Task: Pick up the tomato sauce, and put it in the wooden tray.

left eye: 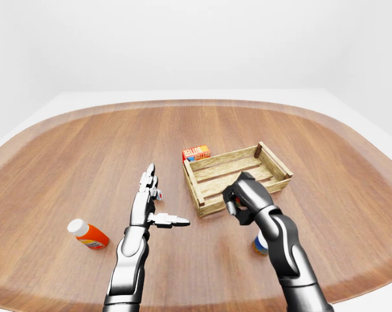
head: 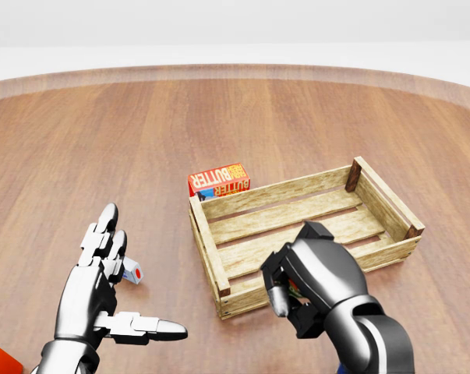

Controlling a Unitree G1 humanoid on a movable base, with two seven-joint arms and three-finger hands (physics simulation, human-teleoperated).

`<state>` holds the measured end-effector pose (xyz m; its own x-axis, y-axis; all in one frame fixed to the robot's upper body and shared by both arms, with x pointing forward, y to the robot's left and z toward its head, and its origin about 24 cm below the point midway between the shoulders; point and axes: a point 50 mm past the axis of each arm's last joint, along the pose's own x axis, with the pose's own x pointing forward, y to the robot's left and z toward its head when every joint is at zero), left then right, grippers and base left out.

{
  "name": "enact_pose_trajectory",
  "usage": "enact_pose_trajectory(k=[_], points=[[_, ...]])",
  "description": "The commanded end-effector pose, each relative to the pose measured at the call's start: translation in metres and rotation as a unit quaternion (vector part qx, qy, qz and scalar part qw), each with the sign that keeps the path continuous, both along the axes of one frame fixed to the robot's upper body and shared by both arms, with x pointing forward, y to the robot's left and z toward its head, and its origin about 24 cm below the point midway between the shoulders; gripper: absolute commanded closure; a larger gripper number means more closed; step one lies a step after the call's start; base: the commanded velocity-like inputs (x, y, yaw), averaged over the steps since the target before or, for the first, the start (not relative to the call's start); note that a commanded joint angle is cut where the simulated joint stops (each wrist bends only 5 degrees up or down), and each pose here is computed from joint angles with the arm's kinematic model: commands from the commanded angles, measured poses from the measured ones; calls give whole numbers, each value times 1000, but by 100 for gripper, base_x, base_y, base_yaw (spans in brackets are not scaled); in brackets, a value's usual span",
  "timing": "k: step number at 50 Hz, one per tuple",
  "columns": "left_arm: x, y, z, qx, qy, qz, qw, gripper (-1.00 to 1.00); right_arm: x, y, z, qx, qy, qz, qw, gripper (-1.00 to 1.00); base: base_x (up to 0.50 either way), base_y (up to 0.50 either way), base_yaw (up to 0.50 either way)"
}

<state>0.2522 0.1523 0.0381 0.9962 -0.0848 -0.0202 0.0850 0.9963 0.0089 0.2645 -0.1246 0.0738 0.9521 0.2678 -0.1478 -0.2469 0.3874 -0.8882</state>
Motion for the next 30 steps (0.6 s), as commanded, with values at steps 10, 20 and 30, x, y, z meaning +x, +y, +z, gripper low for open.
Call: enact_pose_trajectory(k=[10, 20, 30], points=[[0, 0, 0, -1, 0, 0, 1000, -100, 15, -2, 21, -2, -26, -6, 1000, 100, 0, 0, 0], [0, 0, 0, -2, 0, 0, 1000, -100, 25, -4, 27, -6, -32, -9, 999, 100, 0, 0, 0], [0, 0, 0, -2, 1, 0, 1000, -100, 43, -5, 36, -14, -39, -9, 999, 100, 0, 0, 0]])
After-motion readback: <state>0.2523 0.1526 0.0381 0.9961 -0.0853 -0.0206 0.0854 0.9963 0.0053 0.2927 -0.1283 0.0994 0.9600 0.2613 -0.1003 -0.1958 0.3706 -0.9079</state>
